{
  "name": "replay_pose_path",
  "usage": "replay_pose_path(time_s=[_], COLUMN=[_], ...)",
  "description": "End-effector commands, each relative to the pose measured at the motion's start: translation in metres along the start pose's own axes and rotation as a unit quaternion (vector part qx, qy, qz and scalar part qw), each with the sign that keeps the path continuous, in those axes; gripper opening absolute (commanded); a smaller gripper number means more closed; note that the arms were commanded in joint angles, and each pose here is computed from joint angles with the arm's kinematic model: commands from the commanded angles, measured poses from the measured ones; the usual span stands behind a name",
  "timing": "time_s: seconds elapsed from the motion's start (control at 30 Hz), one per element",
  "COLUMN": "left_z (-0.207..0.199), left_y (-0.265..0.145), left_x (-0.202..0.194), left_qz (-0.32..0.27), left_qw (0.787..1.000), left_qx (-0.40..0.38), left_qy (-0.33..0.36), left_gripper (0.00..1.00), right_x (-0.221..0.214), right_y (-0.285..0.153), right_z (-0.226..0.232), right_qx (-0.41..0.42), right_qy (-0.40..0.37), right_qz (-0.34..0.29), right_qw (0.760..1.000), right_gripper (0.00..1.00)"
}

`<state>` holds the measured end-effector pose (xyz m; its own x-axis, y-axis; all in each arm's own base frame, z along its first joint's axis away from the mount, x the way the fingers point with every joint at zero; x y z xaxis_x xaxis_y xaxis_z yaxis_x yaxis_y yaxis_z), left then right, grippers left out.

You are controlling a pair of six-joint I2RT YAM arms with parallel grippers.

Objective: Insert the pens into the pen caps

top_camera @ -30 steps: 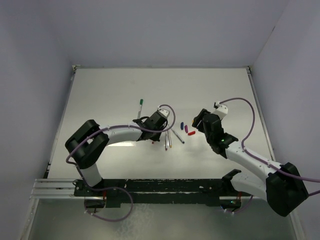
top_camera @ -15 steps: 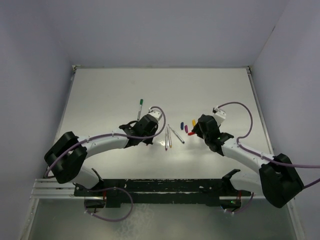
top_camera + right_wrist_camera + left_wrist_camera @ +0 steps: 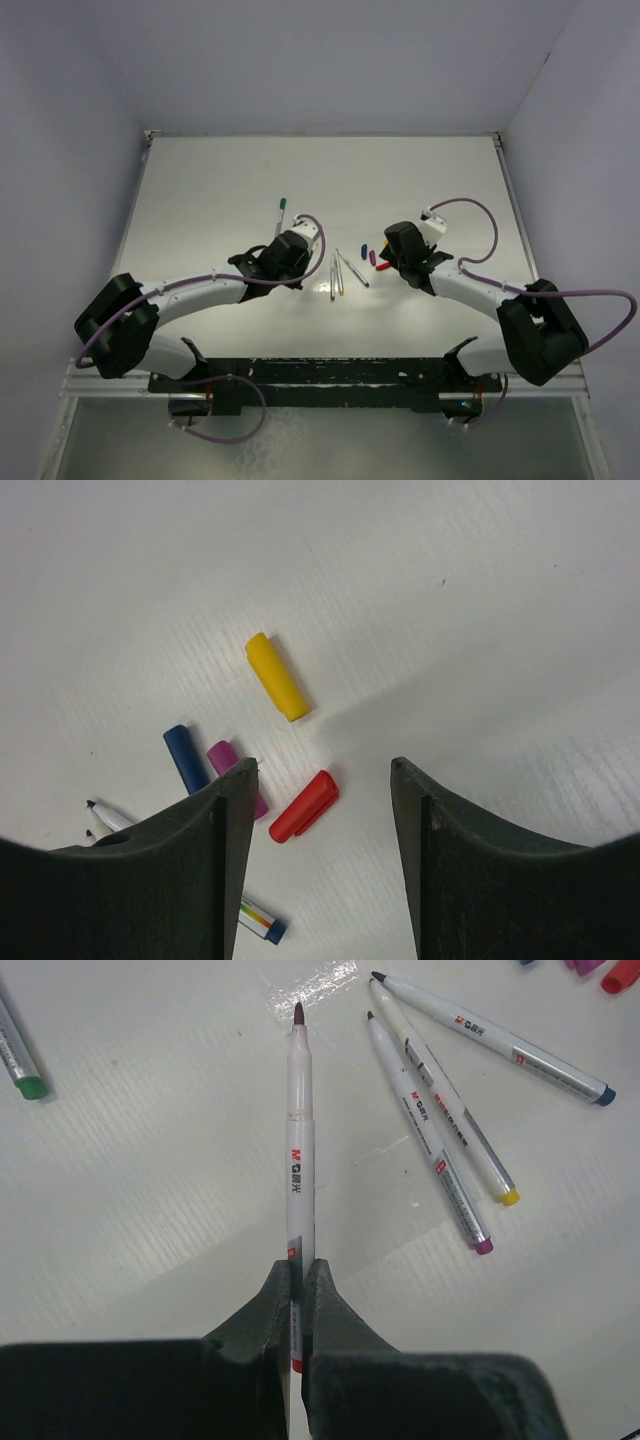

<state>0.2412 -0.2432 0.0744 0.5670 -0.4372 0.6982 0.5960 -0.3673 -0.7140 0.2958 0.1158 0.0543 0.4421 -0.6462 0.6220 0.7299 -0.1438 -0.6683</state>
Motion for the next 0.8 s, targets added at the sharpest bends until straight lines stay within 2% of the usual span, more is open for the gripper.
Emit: replay_pose_path(time_s=[0.0, 0.77], left_z=[-0.004, -0.005], left_y=[-0.002, -0.001], left_x=[0.014, 0.018], left_qz=[-0.03, -0.033], left_qw=[0.999, 0.999], left_qx=[-0.012, -0.015], left_qy=[0.012, 0.008], left_gripper=[0.0, 0.0], right_x=[0.018, -0.013], right_y=[0.002, 0.004], right_z=[0.015, 0.009], right_qx=[-0.007, -0.039], right_qy=[0.027, -0.026], right_qz=[-0.032, 0.015], right_qw=[0.999, 0.999], right_gripper=[0.58, 0.54])
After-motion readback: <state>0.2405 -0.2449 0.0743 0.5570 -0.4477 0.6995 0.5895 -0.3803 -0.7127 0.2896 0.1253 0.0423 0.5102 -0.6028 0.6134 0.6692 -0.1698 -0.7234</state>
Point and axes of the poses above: each gripper's point midway between its finger pads, its own y axis out along the fingers, its own z axis along the line the jaws close on, x = y × z, the point moved 1 cm from there along -y, back along the fingers, and after that the axes turned 10 degrees about y, right-handed, at the moved point
